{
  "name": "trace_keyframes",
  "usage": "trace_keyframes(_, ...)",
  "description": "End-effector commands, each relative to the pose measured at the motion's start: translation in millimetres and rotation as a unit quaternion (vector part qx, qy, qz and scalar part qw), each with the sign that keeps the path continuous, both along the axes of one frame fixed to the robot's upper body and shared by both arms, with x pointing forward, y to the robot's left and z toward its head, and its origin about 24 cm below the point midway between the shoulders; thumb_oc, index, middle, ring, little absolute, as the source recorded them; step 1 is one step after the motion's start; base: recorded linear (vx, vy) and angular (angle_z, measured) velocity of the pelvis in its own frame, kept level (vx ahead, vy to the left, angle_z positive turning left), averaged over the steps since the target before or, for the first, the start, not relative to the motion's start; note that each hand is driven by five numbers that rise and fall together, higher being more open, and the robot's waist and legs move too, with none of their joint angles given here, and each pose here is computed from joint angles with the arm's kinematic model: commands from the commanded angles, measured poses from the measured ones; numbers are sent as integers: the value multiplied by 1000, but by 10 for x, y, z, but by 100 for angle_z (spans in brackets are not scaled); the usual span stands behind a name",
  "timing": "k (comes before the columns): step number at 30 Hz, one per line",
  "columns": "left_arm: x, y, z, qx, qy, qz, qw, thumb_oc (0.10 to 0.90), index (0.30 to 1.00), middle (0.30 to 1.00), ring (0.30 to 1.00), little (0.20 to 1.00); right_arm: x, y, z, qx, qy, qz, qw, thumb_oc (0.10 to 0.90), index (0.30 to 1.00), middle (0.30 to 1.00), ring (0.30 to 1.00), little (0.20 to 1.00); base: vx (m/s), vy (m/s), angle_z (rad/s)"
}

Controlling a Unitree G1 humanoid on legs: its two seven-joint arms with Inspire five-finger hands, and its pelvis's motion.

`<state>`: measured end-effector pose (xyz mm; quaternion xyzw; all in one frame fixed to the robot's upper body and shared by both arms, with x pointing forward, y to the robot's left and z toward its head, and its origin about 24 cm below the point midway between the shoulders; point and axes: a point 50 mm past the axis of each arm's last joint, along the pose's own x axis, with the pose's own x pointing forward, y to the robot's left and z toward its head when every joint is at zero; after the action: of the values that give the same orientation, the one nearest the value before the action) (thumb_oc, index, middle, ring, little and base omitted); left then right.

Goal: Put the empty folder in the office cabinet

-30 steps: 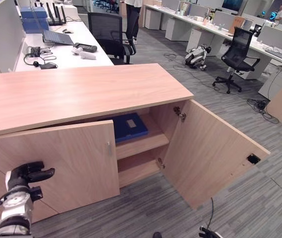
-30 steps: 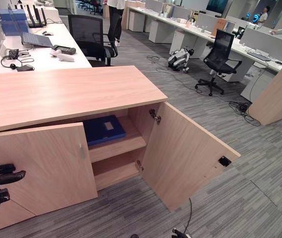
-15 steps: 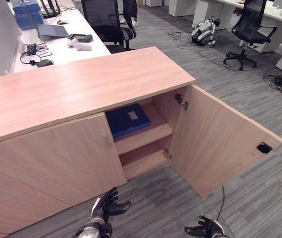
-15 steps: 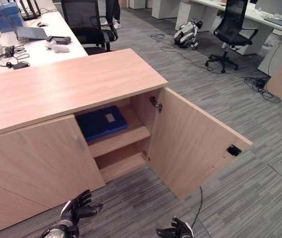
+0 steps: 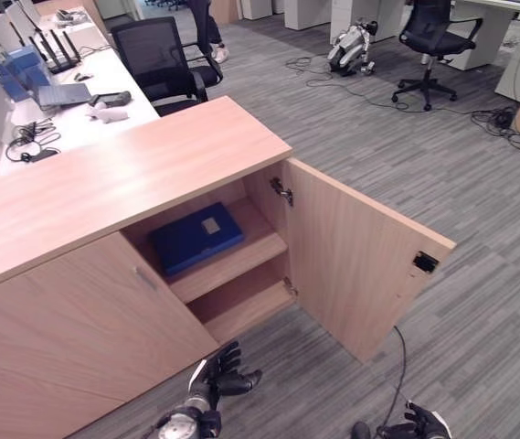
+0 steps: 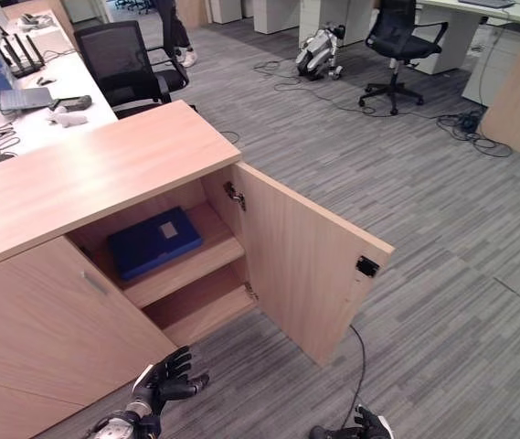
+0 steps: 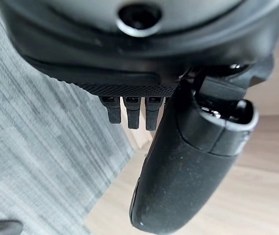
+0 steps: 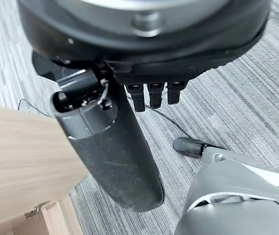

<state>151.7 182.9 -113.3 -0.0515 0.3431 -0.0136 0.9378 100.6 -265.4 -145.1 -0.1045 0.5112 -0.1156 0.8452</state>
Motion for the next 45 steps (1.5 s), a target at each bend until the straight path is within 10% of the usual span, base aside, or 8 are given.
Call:
trace_keyframes(1,296,153,248,27,-80,-15,996,800,900,900,900,900,246,102,47,13,-47,3,999,800,900,900,900,900,56,-66,-56)
trace_keyframes(13,148,99,126,33,-47,-34,998,800,900,900,900,900,717,-41,290,-6,-127,-18,992,800,900,900,900,900,67,-20,-44)
trace_keyframes(26,-39,212,33,62,-10,-71,996,800,900,900,900,900,2219,-27,1706,-43,-415,47,908,800,900,900,900,900,22,39,4)
trace_keyframes(45,-42,241,12,70,1,-68,995,800,900,900,900,900,2683,557,2566,19,-566,93,819,800,900,900,900,900,2,15,1)
